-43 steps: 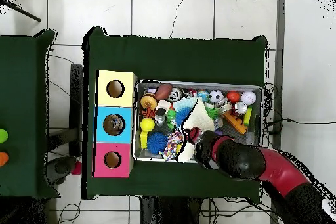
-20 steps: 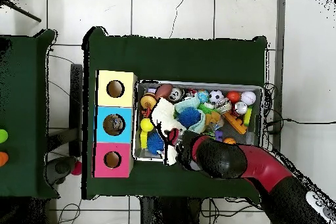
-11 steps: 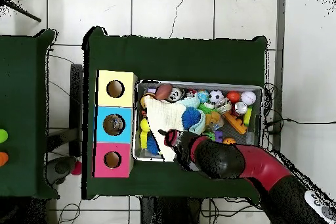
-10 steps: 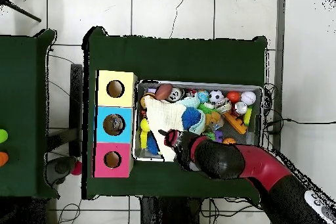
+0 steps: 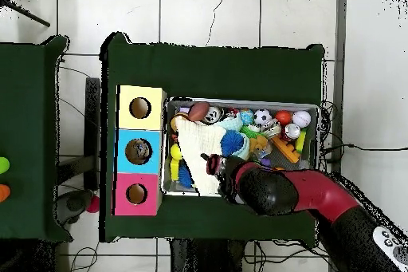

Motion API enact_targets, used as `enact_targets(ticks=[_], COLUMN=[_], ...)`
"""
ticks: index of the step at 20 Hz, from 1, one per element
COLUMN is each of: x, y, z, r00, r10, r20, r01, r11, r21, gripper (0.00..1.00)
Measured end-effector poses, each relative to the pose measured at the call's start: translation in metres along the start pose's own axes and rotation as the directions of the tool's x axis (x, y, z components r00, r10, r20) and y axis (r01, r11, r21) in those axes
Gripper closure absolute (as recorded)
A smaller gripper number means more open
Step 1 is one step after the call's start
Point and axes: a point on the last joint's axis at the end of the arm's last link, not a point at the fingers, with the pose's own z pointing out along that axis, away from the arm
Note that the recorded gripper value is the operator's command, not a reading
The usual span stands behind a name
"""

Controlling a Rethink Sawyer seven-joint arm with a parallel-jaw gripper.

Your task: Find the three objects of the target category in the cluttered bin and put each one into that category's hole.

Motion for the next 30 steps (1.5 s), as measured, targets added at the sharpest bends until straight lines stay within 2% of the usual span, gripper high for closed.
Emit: enact_targets(ticks=[7,12,14,18,19,24,25,27,28,30], x=[-0.012,-0.022,-0.024,-0.028,-0.031,-0.038,-0.039,-0.04,-0.041,-0.042], y=[-0.014,-0.03,-0.035,-0.048,-0.053,-0.069,-0.073,-0.077,-0.082,-0.086], z=[-0.001,0.0,0.001,0.004,0.005,0.009,0.011,0.012,0.014,0.016], r00=[0.997,0.9879,0.9856,0.9756,0.9701,0.9549,0.95,0.9446,0.9396,0.9354], r10=[-0.075,-0.15,-0.164,-0.215,-0.237,-0.289,-0.305,-0.321,-0.335,-0.346], r20=[0.02,0.037,0.04,0.046,0.051,0.067,0.069,0.07,0.071,0.072], r01=[0.073,0.145,0.158,0.204,0.224,0.268,0.281,0.294,0.306,0.315], r11=[0.9956,0.9821,0.9786,0.9642,0.9568,0.9365,0.9296,0.9221,0.9148,0.9088], r21=[0.059,0.12,0.132,0.169,0.185,0.226,0.238,0.251,0.263,0.273], gripper=[0.0,0.0,0.0,0.0,0.0,0.0,0.0,0.0,0.0,0.0])
